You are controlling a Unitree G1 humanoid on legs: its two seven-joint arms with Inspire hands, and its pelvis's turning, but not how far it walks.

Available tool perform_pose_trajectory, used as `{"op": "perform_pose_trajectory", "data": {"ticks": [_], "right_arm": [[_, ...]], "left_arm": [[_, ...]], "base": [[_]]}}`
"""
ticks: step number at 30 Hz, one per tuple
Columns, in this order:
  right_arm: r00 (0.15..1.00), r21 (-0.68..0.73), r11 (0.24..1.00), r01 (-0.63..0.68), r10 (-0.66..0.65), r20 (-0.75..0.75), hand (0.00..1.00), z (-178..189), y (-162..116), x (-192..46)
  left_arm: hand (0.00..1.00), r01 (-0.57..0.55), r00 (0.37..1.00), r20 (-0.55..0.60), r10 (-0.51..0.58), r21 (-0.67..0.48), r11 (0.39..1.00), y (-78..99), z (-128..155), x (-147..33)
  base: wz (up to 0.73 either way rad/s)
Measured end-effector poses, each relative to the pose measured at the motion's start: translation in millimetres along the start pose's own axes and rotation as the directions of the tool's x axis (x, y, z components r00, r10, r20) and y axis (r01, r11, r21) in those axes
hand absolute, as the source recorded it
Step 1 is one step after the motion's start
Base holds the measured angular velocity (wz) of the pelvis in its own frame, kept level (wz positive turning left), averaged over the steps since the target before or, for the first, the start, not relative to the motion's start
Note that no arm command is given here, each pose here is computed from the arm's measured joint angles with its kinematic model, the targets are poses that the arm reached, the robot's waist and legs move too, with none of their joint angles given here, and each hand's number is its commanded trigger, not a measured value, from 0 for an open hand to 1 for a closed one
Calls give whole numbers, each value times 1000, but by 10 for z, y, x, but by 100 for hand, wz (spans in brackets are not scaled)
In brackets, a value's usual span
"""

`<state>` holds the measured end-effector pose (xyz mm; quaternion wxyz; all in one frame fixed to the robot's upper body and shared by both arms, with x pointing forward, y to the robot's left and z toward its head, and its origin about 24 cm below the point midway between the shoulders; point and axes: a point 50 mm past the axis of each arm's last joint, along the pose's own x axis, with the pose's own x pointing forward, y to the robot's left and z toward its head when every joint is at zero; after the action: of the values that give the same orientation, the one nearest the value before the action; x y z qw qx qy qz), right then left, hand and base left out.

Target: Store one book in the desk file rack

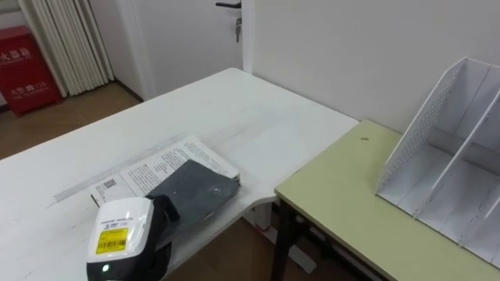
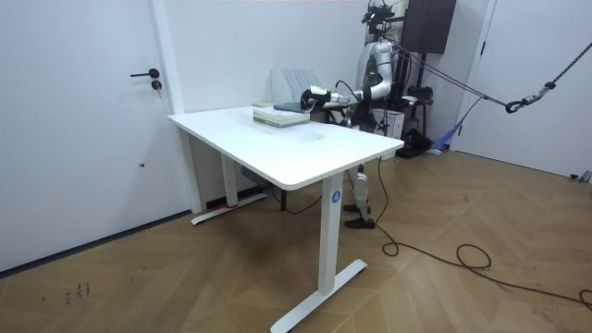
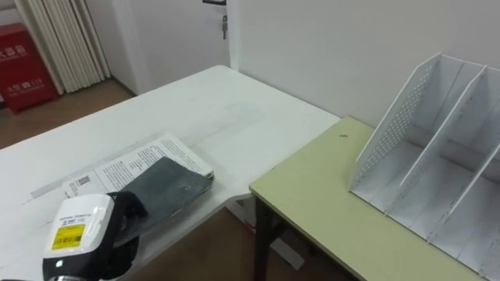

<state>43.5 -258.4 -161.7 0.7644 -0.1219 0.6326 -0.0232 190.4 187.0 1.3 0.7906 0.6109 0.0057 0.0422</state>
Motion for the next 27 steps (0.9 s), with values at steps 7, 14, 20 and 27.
{"op": "perform_pose_trajectory", "data": {"ticks": [7,14,20,27], "right_arm": [[999,15,999,-29,28,38,0,57,30,2],[987,-1,995,-98,97,129,0,216,66,-7],[951,-28,982,-187,188,247,0,431,209,-30],[882,-88,952,-294,305,360,0,695,310,-117]], "left_arm": [[100,-19,998,-63,4,-246,969,111,-49,35],[100,0,999,-28,-26,-673,740,280,67,89],[100,155,983,108,-147,-919,363,231,193,76],[100,274,949,262,-175,-960,50,221,260,60]], "base": [[-1],[1],[-13],[-15]]}}
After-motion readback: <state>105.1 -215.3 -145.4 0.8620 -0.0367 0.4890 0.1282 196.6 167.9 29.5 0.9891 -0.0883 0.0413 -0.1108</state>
